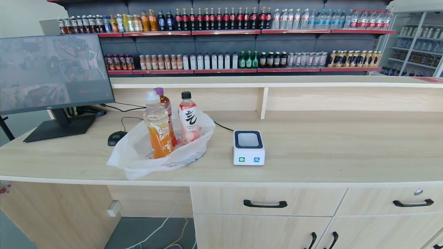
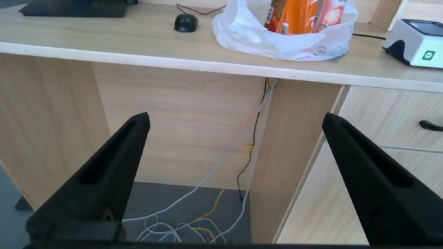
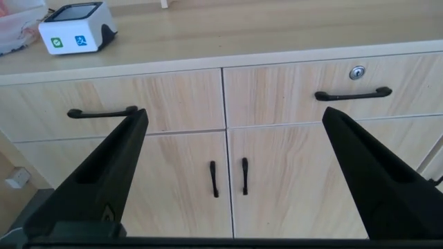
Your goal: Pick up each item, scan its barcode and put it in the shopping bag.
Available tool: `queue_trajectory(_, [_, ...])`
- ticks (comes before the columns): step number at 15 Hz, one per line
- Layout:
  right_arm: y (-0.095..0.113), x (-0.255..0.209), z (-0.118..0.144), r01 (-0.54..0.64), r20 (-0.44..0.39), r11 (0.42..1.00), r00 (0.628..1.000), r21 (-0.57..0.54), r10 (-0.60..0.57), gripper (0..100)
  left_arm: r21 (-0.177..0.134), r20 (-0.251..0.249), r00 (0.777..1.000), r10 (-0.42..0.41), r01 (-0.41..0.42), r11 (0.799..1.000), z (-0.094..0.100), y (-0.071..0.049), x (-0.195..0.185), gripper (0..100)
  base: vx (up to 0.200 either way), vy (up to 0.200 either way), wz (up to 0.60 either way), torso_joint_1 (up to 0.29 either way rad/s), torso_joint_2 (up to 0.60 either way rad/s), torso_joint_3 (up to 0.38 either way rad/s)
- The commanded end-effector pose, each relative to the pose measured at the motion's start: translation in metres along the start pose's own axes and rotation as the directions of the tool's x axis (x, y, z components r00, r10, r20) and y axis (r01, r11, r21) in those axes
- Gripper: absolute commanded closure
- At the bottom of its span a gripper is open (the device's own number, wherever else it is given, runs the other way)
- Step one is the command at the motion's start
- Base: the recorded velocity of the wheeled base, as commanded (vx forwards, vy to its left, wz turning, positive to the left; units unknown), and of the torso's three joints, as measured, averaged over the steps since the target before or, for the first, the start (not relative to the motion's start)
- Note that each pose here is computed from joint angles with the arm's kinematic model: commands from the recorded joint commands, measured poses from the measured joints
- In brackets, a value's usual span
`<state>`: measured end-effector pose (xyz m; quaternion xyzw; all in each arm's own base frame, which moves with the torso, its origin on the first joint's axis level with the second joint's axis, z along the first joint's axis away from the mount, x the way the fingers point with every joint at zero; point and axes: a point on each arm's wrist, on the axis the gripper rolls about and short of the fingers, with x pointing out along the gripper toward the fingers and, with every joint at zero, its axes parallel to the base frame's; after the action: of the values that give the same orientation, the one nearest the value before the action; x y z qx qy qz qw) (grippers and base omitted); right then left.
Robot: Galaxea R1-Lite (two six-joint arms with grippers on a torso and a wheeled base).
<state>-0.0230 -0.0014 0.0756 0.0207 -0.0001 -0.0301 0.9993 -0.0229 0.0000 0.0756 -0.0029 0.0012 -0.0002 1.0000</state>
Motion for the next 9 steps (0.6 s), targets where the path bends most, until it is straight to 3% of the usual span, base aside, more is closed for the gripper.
queue_trajectory(1, [0.0000,0.0000,0.0000,0.000,0.000,1.000,1.000,0.001,0.000,0,0.000,0.001,1.000,0.000,0.000,1.000,0.0000,0.0000,0.0000,0,0.000,-0.200,0.00,0.002,0.00,0.002])
queue_trajectory(2, [0.0000,0.0000,0.0000,0.000,0.000,1.000,1.000,0.000,0.000,0,0.001,0.001,1.000,0.000,0.000,1.000,0.0000,0.0000,0.0000,0,0.000,-0.200,0.00,0.007,0.00,0.012])
queue_trajectory(9, [0.0000,0.0000,0.0000,0.000,0.000,1.000,1.000,0.000,0.000,0,0.003,0.002,1.000,-0.001,0.001,1.000,0.0002,0.0000,0.0000,0,0.000,0.000,0.00,0.000,0.00,0.000])
